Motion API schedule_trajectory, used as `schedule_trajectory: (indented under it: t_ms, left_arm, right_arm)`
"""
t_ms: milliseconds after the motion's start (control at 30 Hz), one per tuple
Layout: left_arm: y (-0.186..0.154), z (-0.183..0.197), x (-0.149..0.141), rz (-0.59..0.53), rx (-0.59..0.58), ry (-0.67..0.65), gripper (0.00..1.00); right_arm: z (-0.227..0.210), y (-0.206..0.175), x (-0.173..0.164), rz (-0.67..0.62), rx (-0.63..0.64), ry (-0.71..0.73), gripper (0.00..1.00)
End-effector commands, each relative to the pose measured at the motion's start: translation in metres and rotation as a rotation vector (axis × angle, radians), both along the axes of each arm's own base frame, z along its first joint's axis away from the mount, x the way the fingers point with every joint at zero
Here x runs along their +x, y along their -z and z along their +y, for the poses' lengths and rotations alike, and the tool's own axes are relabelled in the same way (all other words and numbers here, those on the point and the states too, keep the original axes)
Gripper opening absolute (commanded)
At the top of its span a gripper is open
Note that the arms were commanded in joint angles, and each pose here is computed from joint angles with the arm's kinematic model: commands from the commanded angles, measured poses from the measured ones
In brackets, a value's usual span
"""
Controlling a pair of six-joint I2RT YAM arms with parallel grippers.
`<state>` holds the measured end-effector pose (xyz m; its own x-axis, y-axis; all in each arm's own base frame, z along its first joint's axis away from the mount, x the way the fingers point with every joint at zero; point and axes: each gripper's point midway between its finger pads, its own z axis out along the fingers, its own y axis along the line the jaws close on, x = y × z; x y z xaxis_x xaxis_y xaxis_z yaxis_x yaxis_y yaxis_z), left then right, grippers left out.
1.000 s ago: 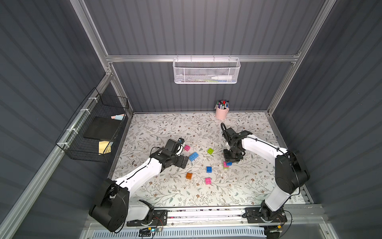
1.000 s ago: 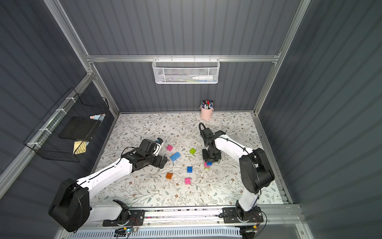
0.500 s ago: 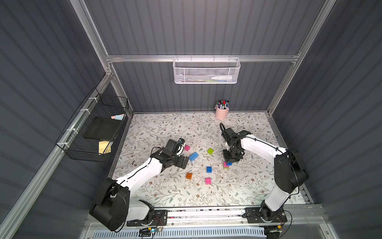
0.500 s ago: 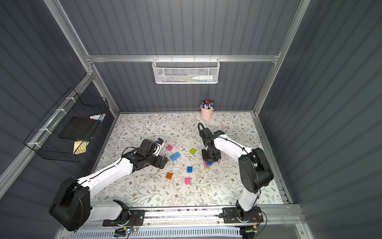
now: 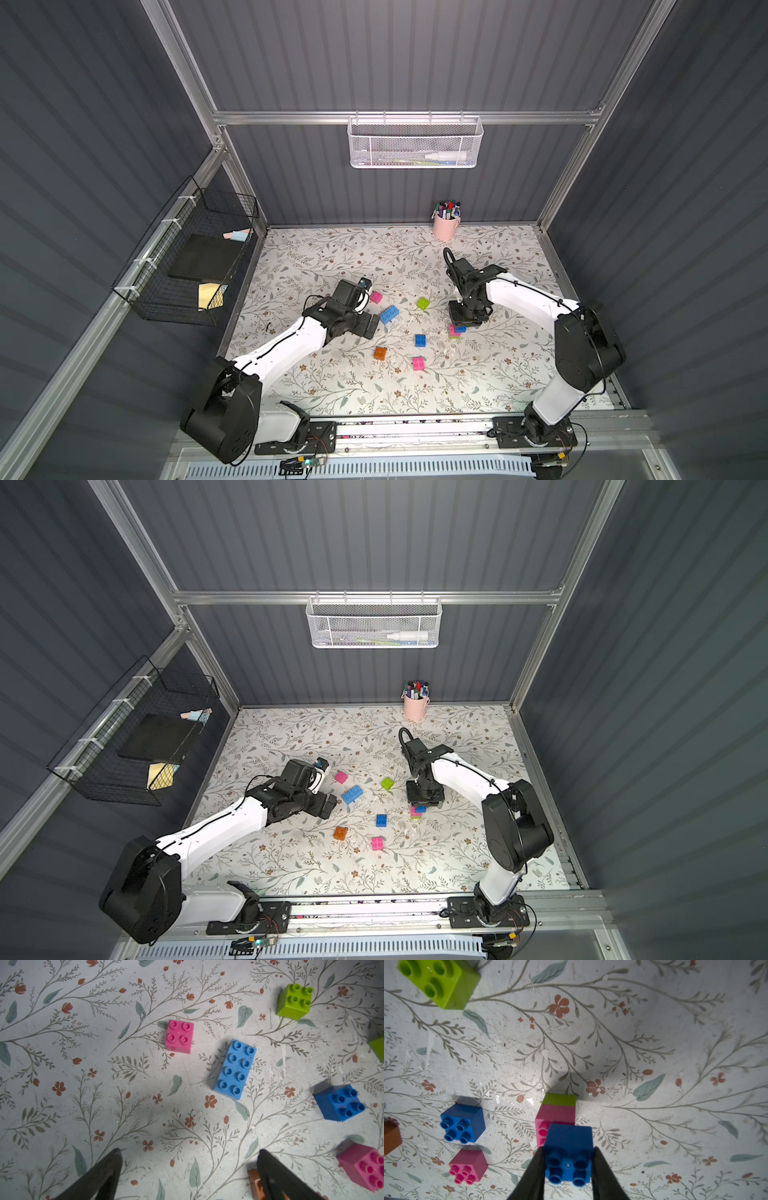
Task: Assemble the number 4 with lego
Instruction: Assemble the lego brick with the lego brick.
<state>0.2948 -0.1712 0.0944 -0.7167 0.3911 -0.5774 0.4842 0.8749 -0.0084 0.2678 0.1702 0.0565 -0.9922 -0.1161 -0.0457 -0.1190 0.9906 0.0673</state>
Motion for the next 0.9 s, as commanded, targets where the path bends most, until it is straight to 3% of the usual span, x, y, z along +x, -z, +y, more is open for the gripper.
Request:
schedule_trajectory:
  t_ms: [0,300,867]
  left_arm:
    - [-0.007,-0.004,0.006,-0.026,0.008,0.016,1.00]
    - [-0.007,-0.005,0.007,-0.025,0.009,0.019,1.00]
    - [-0.009,-0.006,0.008,-0.032,0.012,0.026,1.00]
  right_arm:
    - [-0.014,0.070,-0.039,0.184,-0.080,0.010,0.22]
    - [-0.032,0.062,-0.032,0.156,-0.183,-0.078,0.22]
    - [-0.026,0.051,-0.037,0.170,-0.054,-0.051,0.24]
